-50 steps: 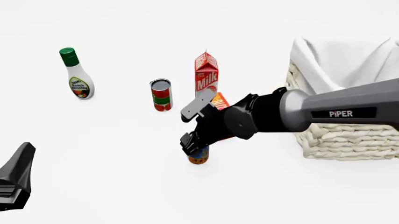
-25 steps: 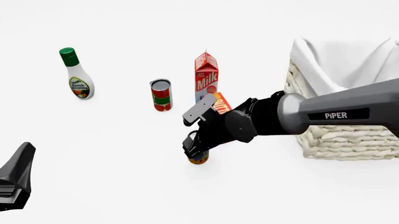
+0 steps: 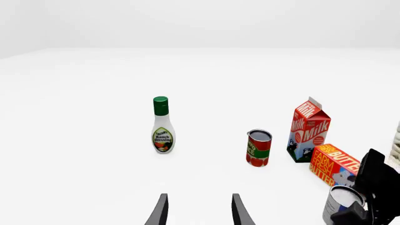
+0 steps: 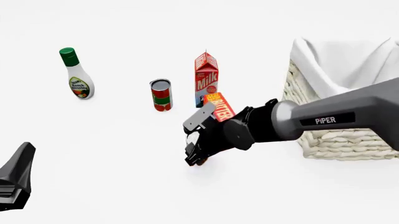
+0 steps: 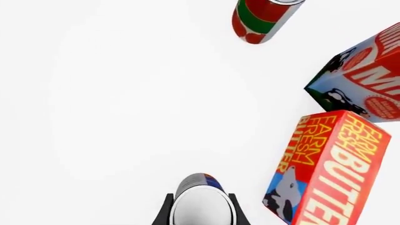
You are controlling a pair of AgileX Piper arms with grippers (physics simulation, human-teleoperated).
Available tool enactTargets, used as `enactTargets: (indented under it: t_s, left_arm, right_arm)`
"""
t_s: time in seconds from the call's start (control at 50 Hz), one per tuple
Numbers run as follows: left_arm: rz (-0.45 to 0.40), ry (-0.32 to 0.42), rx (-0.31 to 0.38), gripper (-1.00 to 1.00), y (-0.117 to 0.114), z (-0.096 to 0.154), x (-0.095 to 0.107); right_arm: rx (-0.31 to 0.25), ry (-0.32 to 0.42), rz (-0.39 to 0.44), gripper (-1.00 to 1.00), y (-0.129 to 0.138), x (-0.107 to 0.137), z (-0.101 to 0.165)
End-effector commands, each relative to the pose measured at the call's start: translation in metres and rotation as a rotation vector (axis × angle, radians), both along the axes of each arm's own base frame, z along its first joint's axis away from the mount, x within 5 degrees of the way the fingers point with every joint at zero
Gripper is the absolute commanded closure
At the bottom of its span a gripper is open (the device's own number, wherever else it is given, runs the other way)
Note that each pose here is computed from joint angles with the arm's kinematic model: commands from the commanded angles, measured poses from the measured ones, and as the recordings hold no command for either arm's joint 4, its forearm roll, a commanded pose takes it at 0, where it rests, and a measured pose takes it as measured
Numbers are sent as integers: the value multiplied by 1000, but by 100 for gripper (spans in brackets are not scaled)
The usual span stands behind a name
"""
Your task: Pick the alphabet soup and place it in the basket.
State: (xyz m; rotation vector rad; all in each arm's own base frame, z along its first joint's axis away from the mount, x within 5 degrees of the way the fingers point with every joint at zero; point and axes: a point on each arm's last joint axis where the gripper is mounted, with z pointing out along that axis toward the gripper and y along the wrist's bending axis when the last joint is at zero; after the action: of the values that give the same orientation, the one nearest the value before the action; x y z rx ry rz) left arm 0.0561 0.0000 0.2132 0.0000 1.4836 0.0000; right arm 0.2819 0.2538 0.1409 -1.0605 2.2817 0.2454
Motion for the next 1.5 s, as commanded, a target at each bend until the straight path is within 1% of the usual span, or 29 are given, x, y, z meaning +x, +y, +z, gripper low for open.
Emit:
enactTargets:
  t_s: [0.02, 0.06, 0.08, 0.1, 0.18, 0.2, 0.22, 0.26, 0.32, 0.36, 0.4, 0.56, 0.62, 0.7, 0.78, 0.82, 0.84, 0.9, 0.96, 0.98, 1.0, 1.06, 1.14, 1.26, 1.28, 1.38, 1.42, 1.44, 1.5]
  left_arm:
    - [0, 0, 0, -100, 0, 0, 0]
    - [0, 0, 0, -100, 0, 0, 0]
    - [0, 0, 0, -100, 0, 0, 0]
    - [0, 0, 0, -100, 0, 0, 0]
    - [0, 0, 0, -100, 0, 0, 0]
    - [0, 0, 0, -100, 0, 0, 0]
    - [0, 0, 0, -100, 0, 0, 0]
    - [0, 0, 0, -100, 0, 0, 0]
    - [0, 0, 0, -100, 0, 0, 0]
    - [0, 0, 0, -100, 0, 0, 0]
    - [0, 0, 0, -100, 0, 0, 0]
    - [0, 0, 0, -100, 0, 0, 0]
    - [0, 0, 0, -100, 0, 0, 0]
    - [0, 0, 0, -100, 0, 0, 0]
    - [0, 0, 0, -100, 0, 0, 0]
    - [0, 0, 0, -100, 0, 0, 0]
    - [0, 0, 0, -100, 0, 0, 0]
    - [0, 0, 0, -100, 0, 0, 0]
    - [0, 0, 0, -100, 0, 0, 0]
    - [0, 0, 0, -100, 0, 0, 0]
    - [0, 0, 0, -100, 0, 0, 0]
    - [0, 0, 0, -100, 0, 0, 0]
    - [0, 0, 0, -100, 0, 0, 0]
    - [0, 0, 0, -100, 0, 0, 0]
    - [0, 0, 0, -100, 0, 0, 0]
    - [0, 0, 0, -100, 0, 0, 0]
    - [0, 0, 0, -100, 0, 0, 0]
    - [0, 0, 0, -100, 0, 0, 0]
    - [0, 0, 0, -100, 0, 0, 0]
  right_arm:
    - [1, 9, 10, 100, 2, -8, -4]
    - [3, 9, 9, 100, 2, -8, 2]
    - [4, 8, 9, 100, 2, -9, -3]
    - [4, 8, 9, 100, 2, -9, 3]
    - [2, 8, 9, 100, 1, -10, -3]
    - [2, 8, 9, 100, 0, -10, 4]
    - [1, 7, 11, 100, -1, -11, -1]
    - [3, 7, 11, 100, -1, -12, 9]
    - [6, 2, 14, 100, -3, -14, 14]
    - [7, -1, 16, 100, -3, -15, 10]
    - [11, -6, 20, 100, -4, -18, 21]
    - [24, -35, 32, 100, -13, -27, 46]
    - [30, -45, 33, 100, -17, -29, 46]
    - [45, -72, 27, 100, -27, -34, 67]
    - [52, -88, 24, 100, -33, -36, 78]
    - [59, -114, 30, 100, -39, -40, 90]
    - [69, -114, 23, 100, -39, -41, 96]
    - [88, -140, 24, 100, -45, -46, 121]
    - [100, -166, 30, 100, -50, -51, 138]
    - [100, -166, 30, 100, -50, -51, 138]
    - [109, -181, 30, 100, -54, -54, 149]
    - [116, -188, 28, 100, -56, -56, 157]
    - [135, -218, 23, 100, -63, -60, 177]
    - [162, -261, -6, 100, -77, -63, 203]
    - [162, -261, -6, 100, -77, -63, 203]
    - [178, -305, -27, 100, -88, -65, 226]
    - [181, -310, -30, 100, -90, -65, 230]
    - [190, -329, -40, 100, -94, -66, 240]
    - [195, -349, -54, 100, -99, -65, 249]
